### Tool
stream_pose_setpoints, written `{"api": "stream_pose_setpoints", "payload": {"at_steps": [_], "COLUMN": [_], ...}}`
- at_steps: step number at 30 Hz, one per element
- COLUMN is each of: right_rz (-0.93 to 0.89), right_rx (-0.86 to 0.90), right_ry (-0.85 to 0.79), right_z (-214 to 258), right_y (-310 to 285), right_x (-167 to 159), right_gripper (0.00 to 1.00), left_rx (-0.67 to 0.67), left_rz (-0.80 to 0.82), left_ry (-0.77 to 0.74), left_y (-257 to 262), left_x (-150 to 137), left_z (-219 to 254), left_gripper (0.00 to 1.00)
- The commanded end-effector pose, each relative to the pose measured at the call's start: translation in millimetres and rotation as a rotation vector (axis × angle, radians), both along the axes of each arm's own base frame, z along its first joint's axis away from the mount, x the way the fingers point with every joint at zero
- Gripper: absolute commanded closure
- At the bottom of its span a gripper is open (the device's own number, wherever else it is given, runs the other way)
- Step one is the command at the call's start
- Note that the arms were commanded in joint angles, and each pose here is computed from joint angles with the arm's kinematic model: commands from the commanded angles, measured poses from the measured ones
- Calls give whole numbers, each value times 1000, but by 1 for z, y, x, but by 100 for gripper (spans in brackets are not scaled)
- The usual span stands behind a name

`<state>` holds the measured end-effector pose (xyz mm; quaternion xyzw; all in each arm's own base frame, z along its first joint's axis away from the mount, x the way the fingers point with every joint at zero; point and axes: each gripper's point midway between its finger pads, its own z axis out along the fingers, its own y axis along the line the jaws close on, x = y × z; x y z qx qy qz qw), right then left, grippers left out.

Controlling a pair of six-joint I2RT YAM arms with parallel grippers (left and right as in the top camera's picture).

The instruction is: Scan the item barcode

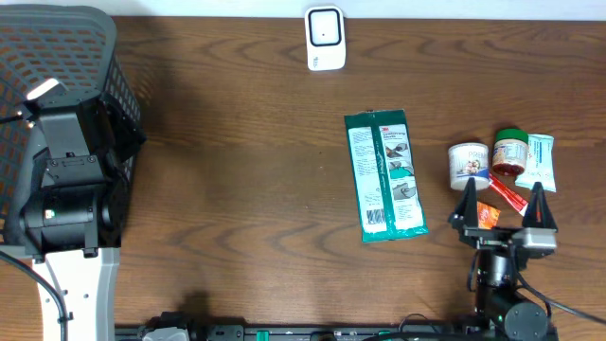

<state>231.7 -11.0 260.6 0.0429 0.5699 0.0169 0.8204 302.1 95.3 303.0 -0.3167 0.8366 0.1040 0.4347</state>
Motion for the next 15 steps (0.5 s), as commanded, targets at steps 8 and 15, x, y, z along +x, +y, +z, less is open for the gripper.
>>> {"api": "stream_pose_setpoints", "payload": {"at_steps": [8, 15], "right_rz": [-10, -10], "right_rx": [21, -107], "right_ry": [382, 435], "right_z": [-93, -104], "right_y": [-3, 0], "right_x": [15, 14], "right_gripper": [1, 1], "left_rx": [5, 6], "left_rz": [11, 11], "left_ry": [2, 2], "left_y": [2, 2], "left_x": [0, 0], "left_z": [1, 1], "left_gripper": [14, 14]}}
